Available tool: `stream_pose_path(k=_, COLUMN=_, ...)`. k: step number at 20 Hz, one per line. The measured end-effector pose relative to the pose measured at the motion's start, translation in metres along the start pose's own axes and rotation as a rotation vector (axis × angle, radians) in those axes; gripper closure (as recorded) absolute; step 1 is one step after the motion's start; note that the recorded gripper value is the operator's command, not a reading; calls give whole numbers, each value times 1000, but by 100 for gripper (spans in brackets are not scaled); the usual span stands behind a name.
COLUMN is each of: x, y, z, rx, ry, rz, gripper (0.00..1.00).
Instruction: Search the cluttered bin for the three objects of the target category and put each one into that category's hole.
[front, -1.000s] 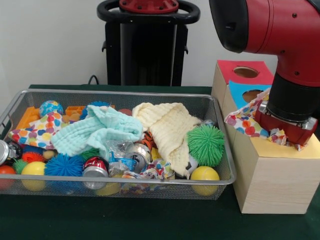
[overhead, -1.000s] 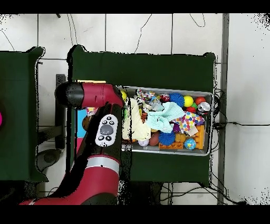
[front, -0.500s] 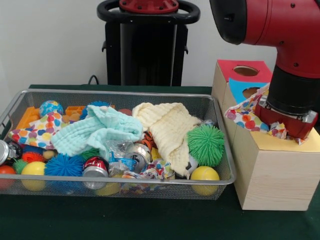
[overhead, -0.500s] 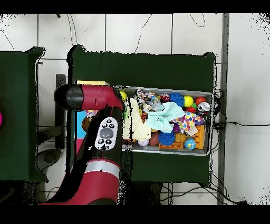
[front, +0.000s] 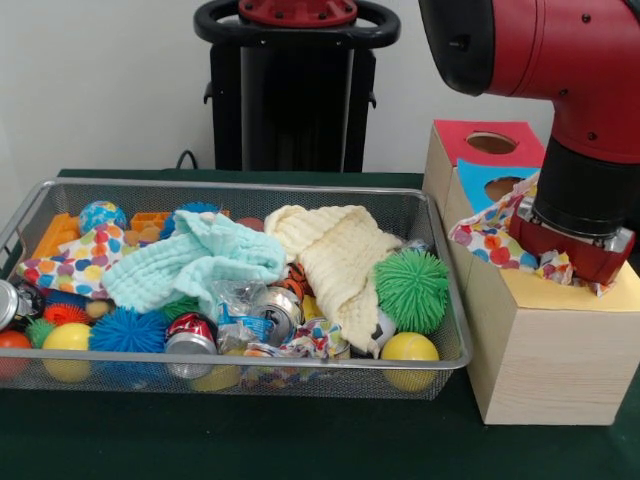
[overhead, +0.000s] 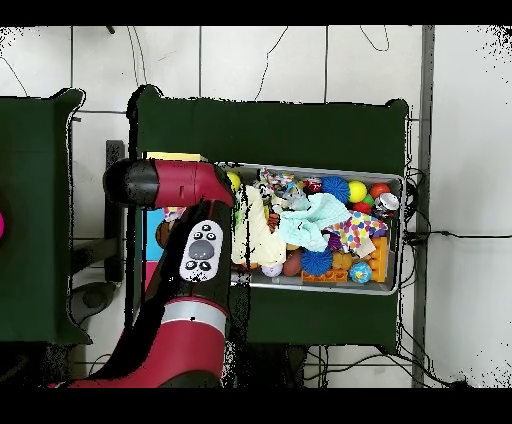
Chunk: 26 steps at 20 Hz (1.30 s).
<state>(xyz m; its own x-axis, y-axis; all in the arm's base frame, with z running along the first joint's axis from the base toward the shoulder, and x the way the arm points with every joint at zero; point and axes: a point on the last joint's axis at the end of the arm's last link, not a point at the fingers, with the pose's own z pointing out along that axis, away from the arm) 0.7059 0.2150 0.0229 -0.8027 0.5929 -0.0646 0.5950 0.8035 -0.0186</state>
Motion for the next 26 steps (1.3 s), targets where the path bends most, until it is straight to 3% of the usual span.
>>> stream_pose_path(k=6, x=-3, y=2, z=7, rx=3, ry=1, rz=-3, gripper=100)
stream_pose_path(k=7, x=-3, y=2, z=7, rx=3, ry=1, rz=-3, gripper=0)
stream_pose_path(k=26, x=-3, y=3, z=7, rx=5, ry=4, rz=-4, gripper=0)
